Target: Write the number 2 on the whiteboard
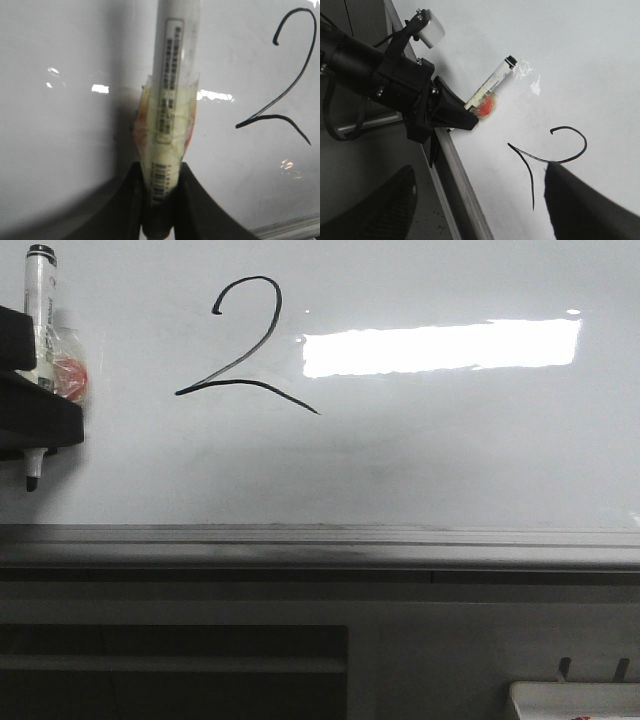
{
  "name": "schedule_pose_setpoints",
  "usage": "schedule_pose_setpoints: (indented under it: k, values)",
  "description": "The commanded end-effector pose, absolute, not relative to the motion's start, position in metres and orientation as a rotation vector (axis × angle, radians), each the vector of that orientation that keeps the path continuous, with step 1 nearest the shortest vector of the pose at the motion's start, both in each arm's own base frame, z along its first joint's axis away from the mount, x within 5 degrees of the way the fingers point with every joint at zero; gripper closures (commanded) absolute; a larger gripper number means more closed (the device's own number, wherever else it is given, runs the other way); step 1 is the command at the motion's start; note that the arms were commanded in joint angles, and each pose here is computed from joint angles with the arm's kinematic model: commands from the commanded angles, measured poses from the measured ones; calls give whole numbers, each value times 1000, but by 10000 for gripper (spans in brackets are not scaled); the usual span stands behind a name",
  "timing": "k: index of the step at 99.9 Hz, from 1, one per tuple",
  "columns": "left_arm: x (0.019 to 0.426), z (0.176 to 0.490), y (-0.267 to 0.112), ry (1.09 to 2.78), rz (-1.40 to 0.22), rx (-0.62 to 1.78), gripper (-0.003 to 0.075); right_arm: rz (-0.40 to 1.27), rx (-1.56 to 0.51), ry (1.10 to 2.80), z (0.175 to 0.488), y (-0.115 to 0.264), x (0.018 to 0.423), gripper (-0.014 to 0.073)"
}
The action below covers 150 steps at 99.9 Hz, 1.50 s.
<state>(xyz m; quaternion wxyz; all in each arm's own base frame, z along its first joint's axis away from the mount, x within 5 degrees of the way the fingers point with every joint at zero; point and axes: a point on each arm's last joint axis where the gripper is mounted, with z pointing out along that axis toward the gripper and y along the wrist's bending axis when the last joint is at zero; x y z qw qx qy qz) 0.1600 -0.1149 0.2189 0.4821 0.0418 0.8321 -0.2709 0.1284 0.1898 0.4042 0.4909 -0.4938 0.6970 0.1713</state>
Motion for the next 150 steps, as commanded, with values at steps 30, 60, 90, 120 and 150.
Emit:
schedule_pose_setpoints:
  k: [30, 60, 90, 120, 150]
  values:
    - [169, 232, -119, 1923, -663, 121, 740, 448, -1128, 1602, 425, 185, 126, 124]
    - [170, 237, -120, 1861, -662, 136, 526, 459, -1126, 1606, 425, 185, 126, 124]
    - [171, 241, -119, 1820, -667, 126, 416, 458, -1128, 1609, 425, 185, 126, 124]
    - [149, 272, -109, 1683, -701, 222, 720, 485, -1083, 1579, 431, 169, 115, 662]
    - [110, 312, -86, 1397, -670, 363, 741, 568, -891, 1248, 416, 123, 83, 657]
